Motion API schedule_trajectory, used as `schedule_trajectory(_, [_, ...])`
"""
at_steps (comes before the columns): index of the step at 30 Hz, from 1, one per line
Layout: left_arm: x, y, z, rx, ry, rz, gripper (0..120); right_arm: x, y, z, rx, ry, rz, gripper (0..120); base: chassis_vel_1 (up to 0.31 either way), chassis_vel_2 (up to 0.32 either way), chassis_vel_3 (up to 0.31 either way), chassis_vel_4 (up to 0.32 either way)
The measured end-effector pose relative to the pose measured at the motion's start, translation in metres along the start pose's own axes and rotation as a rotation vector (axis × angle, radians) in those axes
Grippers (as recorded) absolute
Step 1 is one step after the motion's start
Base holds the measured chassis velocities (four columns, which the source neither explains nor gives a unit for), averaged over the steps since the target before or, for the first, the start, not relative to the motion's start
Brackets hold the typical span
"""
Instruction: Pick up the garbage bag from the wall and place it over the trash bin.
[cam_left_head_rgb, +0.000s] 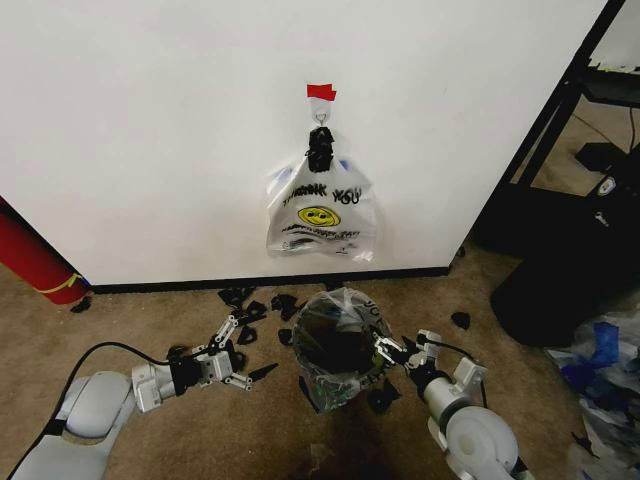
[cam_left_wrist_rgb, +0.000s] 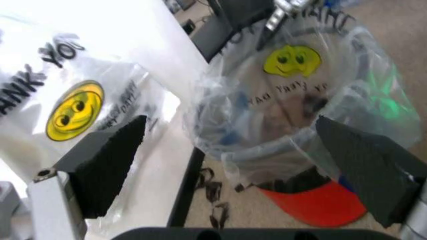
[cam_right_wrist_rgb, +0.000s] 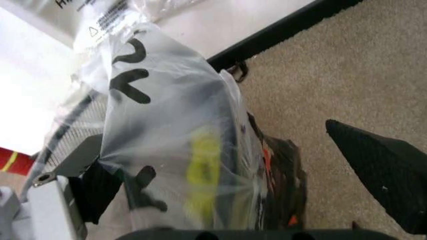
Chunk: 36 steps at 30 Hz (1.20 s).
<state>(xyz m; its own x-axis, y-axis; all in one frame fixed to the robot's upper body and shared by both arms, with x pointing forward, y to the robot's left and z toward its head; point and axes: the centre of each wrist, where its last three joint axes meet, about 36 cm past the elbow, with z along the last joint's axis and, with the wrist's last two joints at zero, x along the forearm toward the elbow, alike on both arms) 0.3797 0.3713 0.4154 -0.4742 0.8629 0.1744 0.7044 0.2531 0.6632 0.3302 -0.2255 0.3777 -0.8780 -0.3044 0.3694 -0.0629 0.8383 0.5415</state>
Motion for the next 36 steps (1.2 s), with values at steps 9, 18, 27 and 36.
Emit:
schedule_trajectory(9, [-0.037, -0.024, -0.004, 0.235, -0.152, -0.293, 100, -0.003, -0.022, 0.006, 0.047, 0.022, 0.0, 100, 0.0, 0.0, 0.0, 0.0])
schedule_trajectory(18, [-0.085, -0.049, -0.026, 0.483, -0.278, -0.444, 100, -0.007, -0.006, -0.006, -0.059, 0.002, 0.015, 100, 0.0, 0.0, 0.0, 0.0])
schedule_trajectory(27, [-0.12, -0.05, -0.023, 0.446, -0.261, -0.368, 100, -0.012, 0.001, -0.005, -0.044, 0.043, 0.021, 100, 0.0, 0.0, 0.0, 0.0])
schedule_trajectory(36, [-0.158, 0.006, 0.006, 0.26, -0.268, -0.129, 100, -0.016, -0.001, -0.007, -0.023, 0.065, 0.006, 100, 0.0, 0.0, 0.0, 0.0])
